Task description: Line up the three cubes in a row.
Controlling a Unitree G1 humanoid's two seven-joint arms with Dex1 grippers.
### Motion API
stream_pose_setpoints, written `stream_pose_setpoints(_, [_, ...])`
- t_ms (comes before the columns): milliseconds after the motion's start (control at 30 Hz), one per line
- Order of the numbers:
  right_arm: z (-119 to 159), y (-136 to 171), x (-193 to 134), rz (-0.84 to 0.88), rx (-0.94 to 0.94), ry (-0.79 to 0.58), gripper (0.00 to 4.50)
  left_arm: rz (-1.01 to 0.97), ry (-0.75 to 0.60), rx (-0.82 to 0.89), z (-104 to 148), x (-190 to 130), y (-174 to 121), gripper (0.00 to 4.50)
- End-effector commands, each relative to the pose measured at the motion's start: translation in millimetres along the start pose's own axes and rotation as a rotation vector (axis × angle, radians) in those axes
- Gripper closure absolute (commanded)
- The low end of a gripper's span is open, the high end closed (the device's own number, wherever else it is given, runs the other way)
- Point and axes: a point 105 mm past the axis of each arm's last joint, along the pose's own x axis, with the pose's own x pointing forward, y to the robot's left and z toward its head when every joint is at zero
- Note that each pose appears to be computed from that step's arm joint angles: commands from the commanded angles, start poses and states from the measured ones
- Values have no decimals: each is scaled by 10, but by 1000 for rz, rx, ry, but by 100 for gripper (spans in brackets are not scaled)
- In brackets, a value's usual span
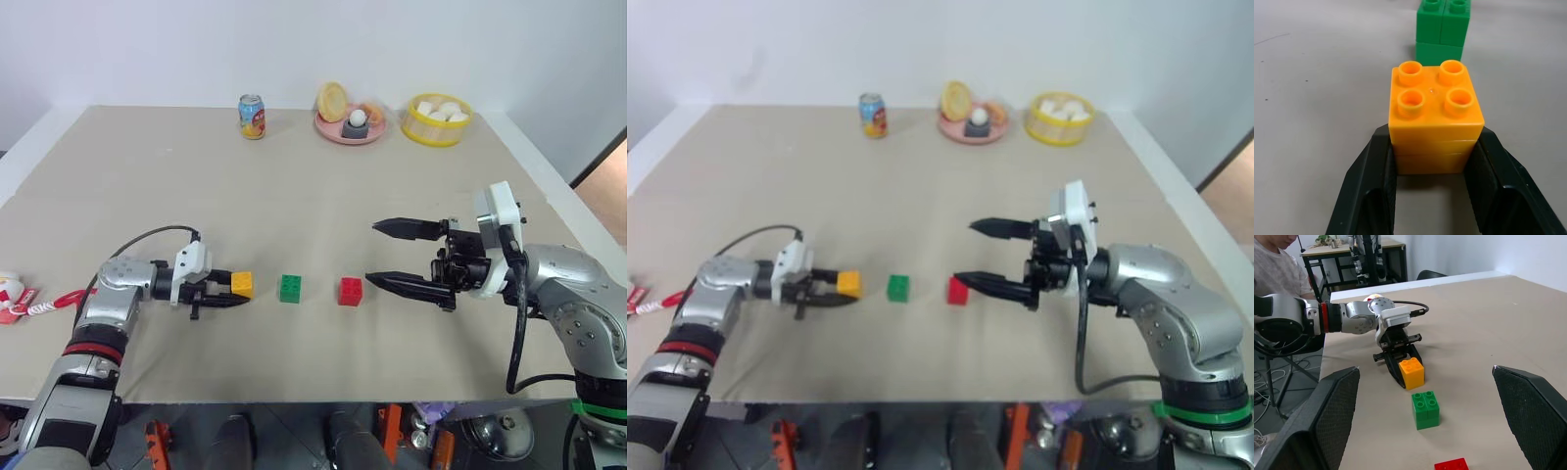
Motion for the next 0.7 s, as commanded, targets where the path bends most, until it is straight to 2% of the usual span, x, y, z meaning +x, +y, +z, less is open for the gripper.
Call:
stream_pose_setpoints(33, [62, 9, 16, 13, -39, -9, 0, -40, 20, -6, -26, -12, -71, 317])
stream_pose_setpoints(333, [84, -12, 12, 16, -51, -1, 0, -25, 62, 33, -58, -57, -61, 317])
stream_pose_setpoints(400, [91, -19, 6, 16, -55, 1, 0, -23, 85, 42, -88, -67, -55, 213])
stream_pose_setpoints(600, [99, -30, -1, 15, -59, 5, 0, 15, 55, 31, -71, -64, -11, 16])
stream_pose_setpoints(700, [107, -41, -6, 14, -60, 6, 0, 12, 41, 40, -51, -60, -14, 3])
